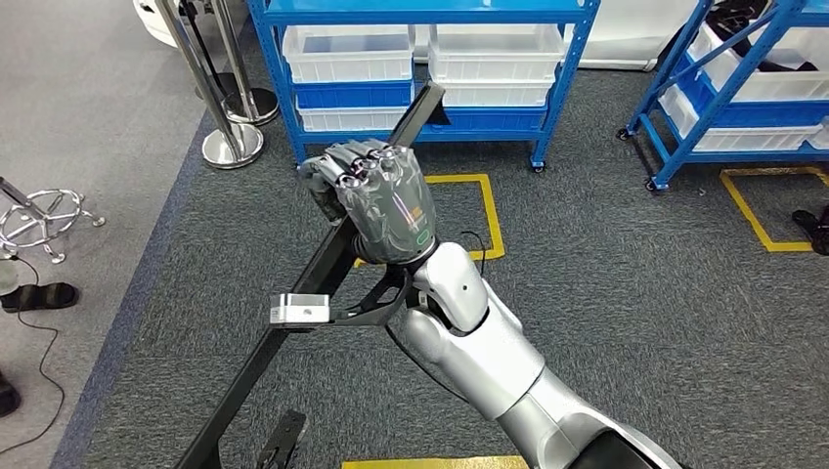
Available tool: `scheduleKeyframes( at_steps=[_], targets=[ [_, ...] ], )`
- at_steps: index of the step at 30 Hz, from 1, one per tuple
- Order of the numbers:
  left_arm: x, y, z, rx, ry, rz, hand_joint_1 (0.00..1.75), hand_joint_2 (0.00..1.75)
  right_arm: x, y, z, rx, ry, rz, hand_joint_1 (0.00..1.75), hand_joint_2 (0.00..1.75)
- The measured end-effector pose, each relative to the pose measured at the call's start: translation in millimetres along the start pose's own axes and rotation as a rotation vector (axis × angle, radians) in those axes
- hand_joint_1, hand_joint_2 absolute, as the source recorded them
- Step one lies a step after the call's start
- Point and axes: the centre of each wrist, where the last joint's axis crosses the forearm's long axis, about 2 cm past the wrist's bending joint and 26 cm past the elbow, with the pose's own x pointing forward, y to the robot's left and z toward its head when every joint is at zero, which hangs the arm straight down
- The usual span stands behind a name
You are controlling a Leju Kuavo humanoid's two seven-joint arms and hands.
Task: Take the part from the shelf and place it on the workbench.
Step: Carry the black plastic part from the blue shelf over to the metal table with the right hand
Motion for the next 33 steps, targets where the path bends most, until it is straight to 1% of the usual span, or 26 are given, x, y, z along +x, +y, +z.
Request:
scheduleKeyframes(
  at_steps=[5,11,20,29,33],
  targets=[
    [1,-4,0,-0.012,-0.001,-0.008,0.0,1.75,-3,0,2,0.021,-0.018,0.031,1.75,1.75],
    [3,-6,0,-0.023,-0.006,-0.016,0.0,1.75,-7,1,3,0.094,-0.058,0.078,1.75,1.75],
    [2,-6,0,-0.025,-0.006,-0.019,0.0,1.75,-8,0,5,0.094,-0.051,0.038,1.75,1.75],
    [3,-8,0,-0.028,-0.009,-0.013,0.0,1.75,-9,-5,2,0.074,-0.061,0.026,1.75,1.75],
    [1,-8,1,-0.029,-0.005,-0.012,0.0,1.75,-11,-5,6,0.08,-0.058,0.03,1.75,1.75]
  ],
)
